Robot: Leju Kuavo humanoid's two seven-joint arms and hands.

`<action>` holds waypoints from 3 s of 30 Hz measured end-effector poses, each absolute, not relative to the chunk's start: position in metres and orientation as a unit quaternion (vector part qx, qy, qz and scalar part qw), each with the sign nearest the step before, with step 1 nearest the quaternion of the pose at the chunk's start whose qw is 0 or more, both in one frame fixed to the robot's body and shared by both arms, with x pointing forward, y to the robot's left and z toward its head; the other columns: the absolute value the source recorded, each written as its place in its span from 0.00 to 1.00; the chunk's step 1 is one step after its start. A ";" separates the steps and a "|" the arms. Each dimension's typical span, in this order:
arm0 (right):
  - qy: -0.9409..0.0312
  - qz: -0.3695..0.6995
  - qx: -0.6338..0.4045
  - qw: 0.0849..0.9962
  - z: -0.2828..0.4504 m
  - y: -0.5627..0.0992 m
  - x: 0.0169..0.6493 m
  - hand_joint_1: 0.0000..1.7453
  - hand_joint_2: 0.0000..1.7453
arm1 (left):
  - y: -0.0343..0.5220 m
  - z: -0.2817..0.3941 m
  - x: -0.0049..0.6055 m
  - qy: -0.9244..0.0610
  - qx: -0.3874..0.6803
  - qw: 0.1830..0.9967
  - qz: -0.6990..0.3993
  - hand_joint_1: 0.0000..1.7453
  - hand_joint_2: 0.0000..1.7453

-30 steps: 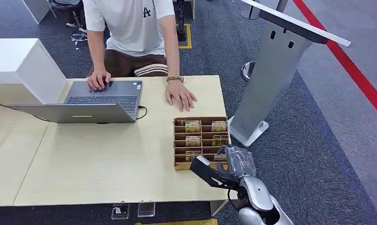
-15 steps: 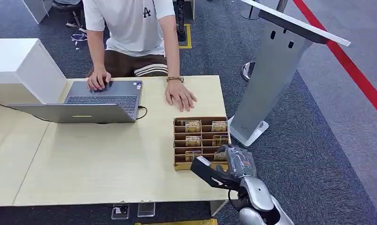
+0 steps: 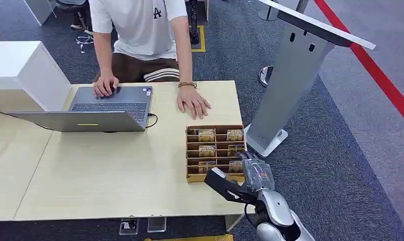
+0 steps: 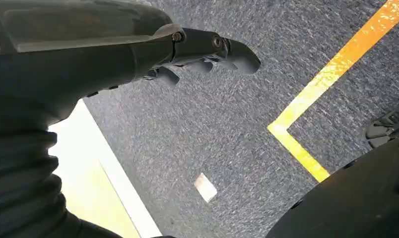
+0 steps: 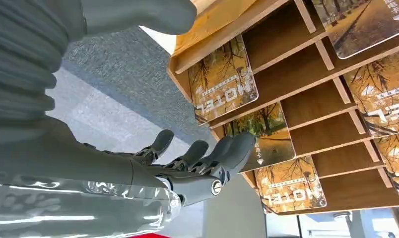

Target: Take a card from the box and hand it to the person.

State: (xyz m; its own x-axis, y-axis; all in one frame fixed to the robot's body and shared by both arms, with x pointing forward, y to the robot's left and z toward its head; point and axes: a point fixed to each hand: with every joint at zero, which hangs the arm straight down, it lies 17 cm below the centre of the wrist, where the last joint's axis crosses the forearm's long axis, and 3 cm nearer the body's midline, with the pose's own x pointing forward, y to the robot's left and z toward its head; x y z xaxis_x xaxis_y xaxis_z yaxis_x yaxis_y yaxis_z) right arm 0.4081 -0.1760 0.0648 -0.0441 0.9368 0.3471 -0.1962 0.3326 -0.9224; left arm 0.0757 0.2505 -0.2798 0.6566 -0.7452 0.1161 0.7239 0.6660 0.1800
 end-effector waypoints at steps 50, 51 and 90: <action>-0.560 0.461 -0.317 0.612 0.066 -0.172 0.410 0.68 1.00 | 0.251 -0.280 0.077 -0.093 0.061 0.899 -0.424 0.00 1.00; -0.559 0.461 -0.317 0.612 0.066 -0.172 0.410 0.68 1.00 | 0.251 -0.280 0.077 -0.093 0.061 0.899 -0.424 0.00 1.00; -0.562 0.459 -0.311 0.613 0.065 -0.171 0.409 0.18 1.00 | 0.250 -0.280 0.076 -0.092 0.058 0.894 -0.434 0.00 1.00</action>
